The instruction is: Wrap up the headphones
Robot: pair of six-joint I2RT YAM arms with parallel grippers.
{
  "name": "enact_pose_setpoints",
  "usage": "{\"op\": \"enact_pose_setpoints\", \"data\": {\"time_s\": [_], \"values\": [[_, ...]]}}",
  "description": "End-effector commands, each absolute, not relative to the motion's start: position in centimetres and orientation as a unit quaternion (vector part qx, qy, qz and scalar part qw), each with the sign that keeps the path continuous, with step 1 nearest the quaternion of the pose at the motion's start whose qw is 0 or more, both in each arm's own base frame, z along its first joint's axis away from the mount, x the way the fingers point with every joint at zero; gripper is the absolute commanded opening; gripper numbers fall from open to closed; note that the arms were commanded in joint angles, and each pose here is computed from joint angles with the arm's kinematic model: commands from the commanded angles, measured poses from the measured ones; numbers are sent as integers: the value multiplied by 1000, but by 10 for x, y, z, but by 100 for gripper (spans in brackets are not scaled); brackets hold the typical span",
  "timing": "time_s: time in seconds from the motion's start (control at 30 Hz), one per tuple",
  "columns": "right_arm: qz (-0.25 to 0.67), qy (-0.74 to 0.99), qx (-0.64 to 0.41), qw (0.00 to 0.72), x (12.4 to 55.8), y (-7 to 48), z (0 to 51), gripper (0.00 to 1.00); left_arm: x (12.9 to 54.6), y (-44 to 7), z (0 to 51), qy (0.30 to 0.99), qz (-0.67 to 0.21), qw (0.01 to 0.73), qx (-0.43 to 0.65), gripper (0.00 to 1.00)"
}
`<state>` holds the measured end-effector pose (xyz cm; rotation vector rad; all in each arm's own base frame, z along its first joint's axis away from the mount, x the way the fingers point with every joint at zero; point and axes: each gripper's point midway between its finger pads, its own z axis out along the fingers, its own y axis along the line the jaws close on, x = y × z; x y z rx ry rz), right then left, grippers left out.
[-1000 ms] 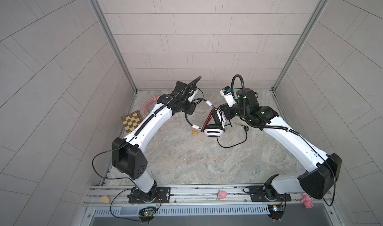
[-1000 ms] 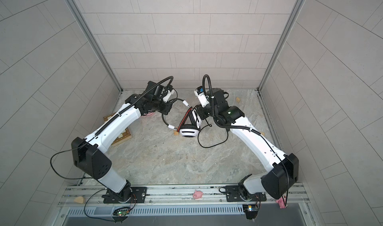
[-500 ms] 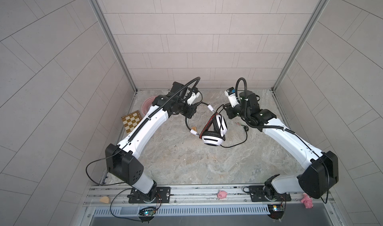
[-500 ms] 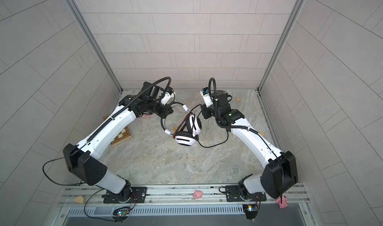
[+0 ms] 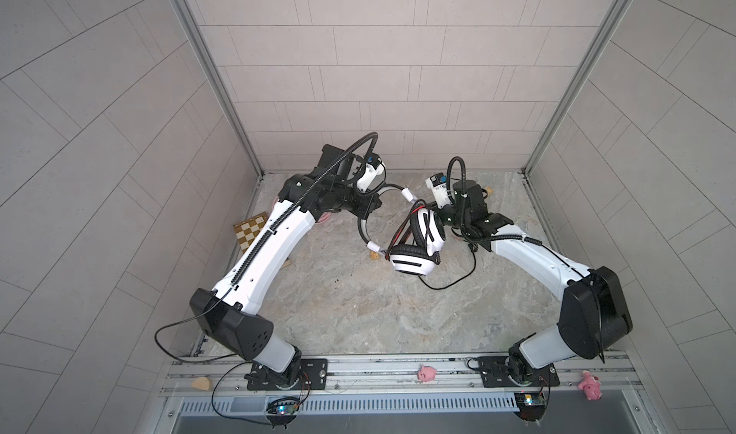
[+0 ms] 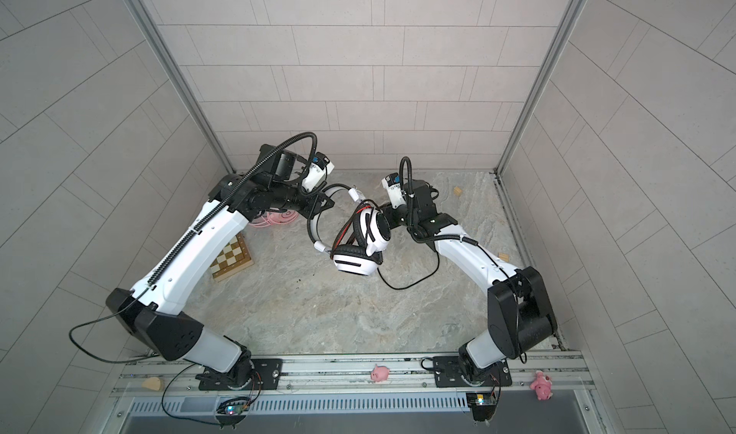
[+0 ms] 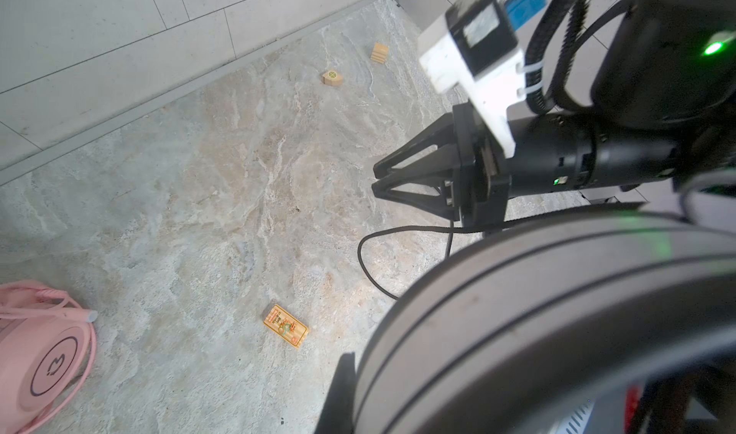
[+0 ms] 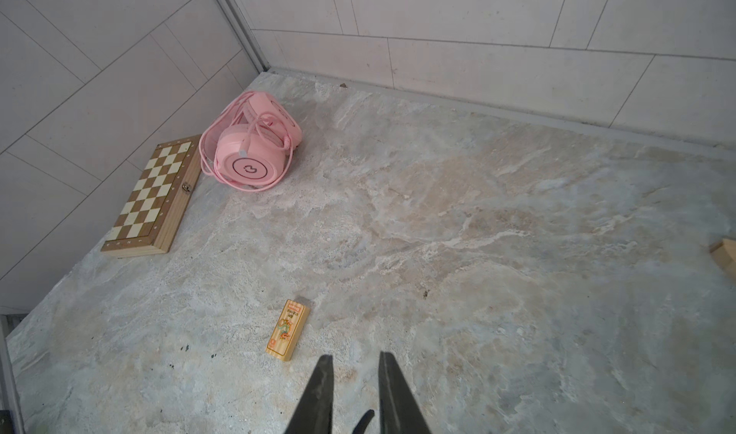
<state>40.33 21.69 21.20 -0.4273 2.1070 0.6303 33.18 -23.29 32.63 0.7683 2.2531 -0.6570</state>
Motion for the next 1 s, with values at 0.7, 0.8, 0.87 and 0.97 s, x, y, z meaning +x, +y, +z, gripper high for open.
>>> {"op": "enact_pose_setpoints", "data": {"time_s": [0.7,0.8,0.87,0.97], "values": [[371,837,-127,382,389,236,113,69,340,-228,365,866,-277,324,262,0],[391,838,-138,356,400,260,100,68,342,-226,364,867,-276,323,259,0],[410,830,-129,357,409,269,96,68,345,-227,362,868,-277,322,257,0],[435,820,-113,353,421,279,88,66,346,-229,363,868,-285,317,254,0]]}}
